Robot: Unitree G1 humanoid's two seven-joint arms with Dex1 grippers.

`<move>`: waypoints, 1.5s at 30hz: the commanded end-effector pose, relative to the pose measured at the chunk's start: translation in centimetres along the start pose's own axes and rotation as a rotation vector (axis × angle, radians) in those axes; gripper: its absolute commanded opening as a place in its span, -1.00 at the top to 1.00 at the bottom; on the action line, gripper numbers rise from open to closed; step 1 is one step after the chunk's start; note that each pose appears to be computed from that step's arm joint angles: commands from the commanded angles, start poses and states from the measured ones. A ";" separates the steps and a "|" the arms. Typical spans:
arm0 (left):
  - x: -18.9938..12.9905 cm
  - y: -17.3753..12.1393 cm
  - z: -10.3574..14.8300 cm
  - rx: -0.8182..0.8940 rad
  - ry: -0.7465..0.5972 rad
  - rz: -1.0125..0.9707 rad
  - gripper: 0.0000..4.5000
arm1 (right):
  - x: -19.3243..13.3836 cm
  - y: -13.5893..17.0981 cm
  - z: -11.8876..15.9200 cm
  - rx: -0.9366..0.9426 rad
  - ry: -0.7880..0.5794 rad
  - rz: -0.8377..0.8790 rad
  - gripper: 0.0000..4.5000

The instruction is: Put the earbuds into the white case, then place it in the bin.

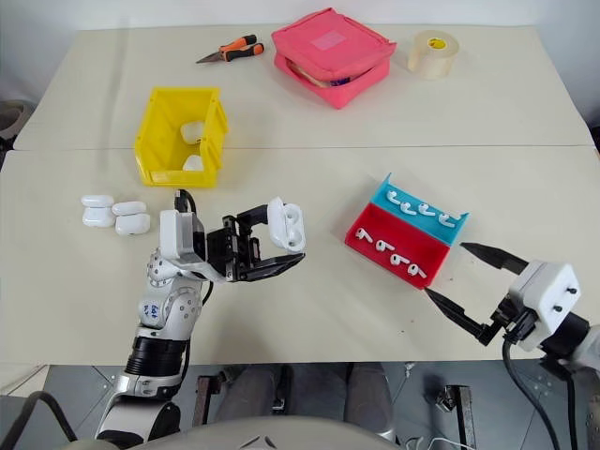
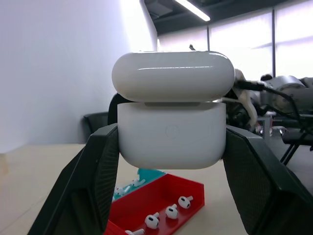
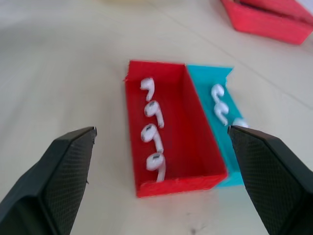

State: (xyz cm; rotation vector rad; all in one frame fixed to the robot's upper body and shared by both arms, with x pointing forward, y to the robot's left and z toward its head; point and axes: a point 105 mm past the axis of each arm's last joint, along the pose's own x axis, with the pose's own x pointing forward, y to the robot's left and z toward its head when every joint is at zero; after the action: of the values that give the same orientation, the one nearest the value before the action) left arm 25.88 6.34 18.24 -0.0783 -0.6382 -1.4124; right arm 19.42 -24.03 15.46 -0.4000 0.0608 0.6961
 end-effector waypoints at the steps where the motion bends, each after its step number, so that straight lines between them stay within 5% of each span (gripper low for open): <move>1: 0.8 0.3 0.3 -0.017 -0.044 -0.016 -0.24 | -0.6 -0.7 -0.3 0.028 0.071 -0.024 -1.00; 8: 1.4 -1.0 -0.1 -0.061 -0.076 -0.056 -0.24 | 0.5 -0.7 0.8 0.102 0.173 0.027 -1.00; 13: 2.1 -1.6 -0.4 -0.090 -0.121 -0.125 -0.24 | 2.6 0.3 0.8 0.155 0.449 0.142 -1.00; 32: 2.9 -3.1 -0.9 -0.112 -0.147 -0.178 -0.24 | 6.8 -0.9 -0.6 0.021 0.716 0.169 -1.00; 35: 2.7 -3.3 -0.9 -0.111 -0.146 -0.185 -0.24 | 7.4 -1.3 -1.2 -0.011 0.732 0.157 -0.72; 40: 2.5 -3.4 -0.9 -0.114 -0.141 -0.194 -0.24 | 7.9 -1.3 -1.3 -0.032 0.735 0.167 0.04; 45: 2.3 -3.3 -1.0 -0.113 -0.136 -0.192 -0.24 | 8.1 -1.0 -1.4 -0.064 0.745 0.196 0.04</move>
State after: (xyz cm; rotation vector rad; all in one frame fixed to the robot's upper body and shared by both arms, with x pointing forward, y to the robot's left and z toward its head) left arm 23.64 3.13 17.10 -0.2175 -0.6597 -1.6340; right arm 26.28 -20.48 12.79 -0.6812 0.8073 0.6978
